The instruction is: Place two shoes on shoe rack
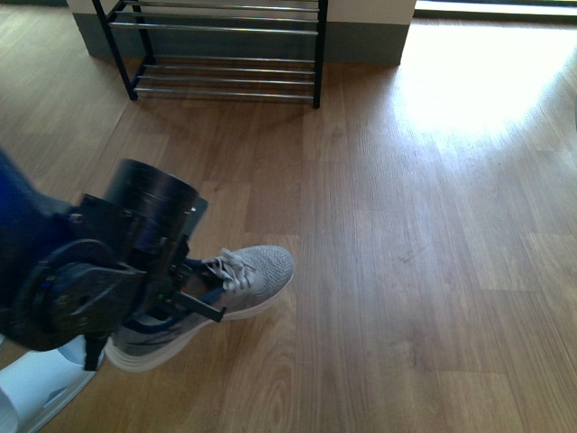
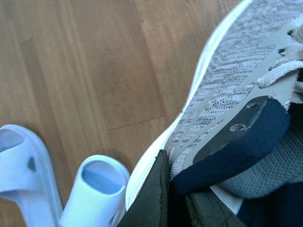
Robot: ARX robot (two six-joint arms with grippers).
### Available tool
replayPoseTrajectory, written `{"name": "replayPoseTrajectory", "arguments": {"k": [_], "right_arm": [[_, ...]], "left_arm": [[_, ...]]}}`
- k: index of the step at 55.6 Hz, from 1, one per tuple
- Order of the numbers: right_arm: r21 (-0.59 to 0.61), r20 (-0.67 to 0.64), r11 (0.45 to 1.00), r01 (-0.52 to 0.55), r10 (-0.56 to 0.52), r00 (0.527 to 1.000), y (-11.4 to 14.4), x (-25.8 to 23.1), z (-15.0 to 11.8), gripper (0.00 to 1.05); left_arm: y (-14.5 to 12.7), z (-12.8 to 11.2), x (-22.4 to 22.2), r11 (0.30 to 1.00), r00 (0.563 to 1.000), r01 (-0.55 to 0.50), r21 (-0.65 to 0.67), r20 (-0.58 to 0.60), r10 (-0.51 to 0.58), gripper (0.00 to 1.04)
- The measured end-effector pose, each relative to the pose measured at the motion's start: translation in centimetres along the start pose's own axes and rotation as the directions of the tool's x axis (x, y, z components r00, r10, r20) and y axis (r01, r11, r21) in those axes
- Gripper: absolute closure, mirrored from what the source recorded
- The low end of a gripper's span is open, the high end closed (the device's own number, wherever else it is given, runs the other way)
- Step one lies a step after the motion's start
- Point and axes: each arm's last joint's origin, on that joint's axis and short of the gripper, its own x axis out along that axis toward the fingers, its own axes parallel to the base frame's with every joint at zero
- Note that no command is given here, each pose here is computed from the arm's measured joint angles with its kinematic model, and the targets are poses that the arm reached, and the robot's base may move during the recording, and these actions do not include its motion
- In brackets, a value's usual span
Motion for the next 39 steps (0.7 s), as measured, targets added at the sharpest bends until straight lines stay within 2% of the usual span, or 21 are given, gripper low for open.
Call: {"name": "replayPoseTrajectory", "arguments": {"k": [8, 14, 25, 39], "right_arm": [[0.000, 0.000, 1.000, 0.000, 0.000, 1.000, 0.0, 0.0, 0.0, 1.04], [0.000, 0.000, 1.000, 0.000, 0.000, 1.000, 0.0, 0.0, 0.0, 1.04], [0.000, 0.000, 1.000, 0.000, 0.000, 1.000, 0.0, 0.0, 0.0, 1.04], [0.000, 0.000, 1.000, 0.000, 0.000, 1.000, 0.0, 0.0, 0.0, 1.04]], "left_arm": [[4.0, -0.2, -5.3, 0.993, 0.992, -0.055, -0.105, 0.110, 0.067, 1.03], [5.7, 0.0, -8.9, 0.979, 0.975, -0.099, -0.175, 0.179, 0.131, 1.03], [7.3, 0.3, -14.6, 0.952, 0.934, -0.100, -0.289, 0.303, 0.190, 1.03], [9.1, 0.3, -21.1, 0.899, 0.861, -0.025, -0.438, 0.448, 0.242, 1.03]]}}
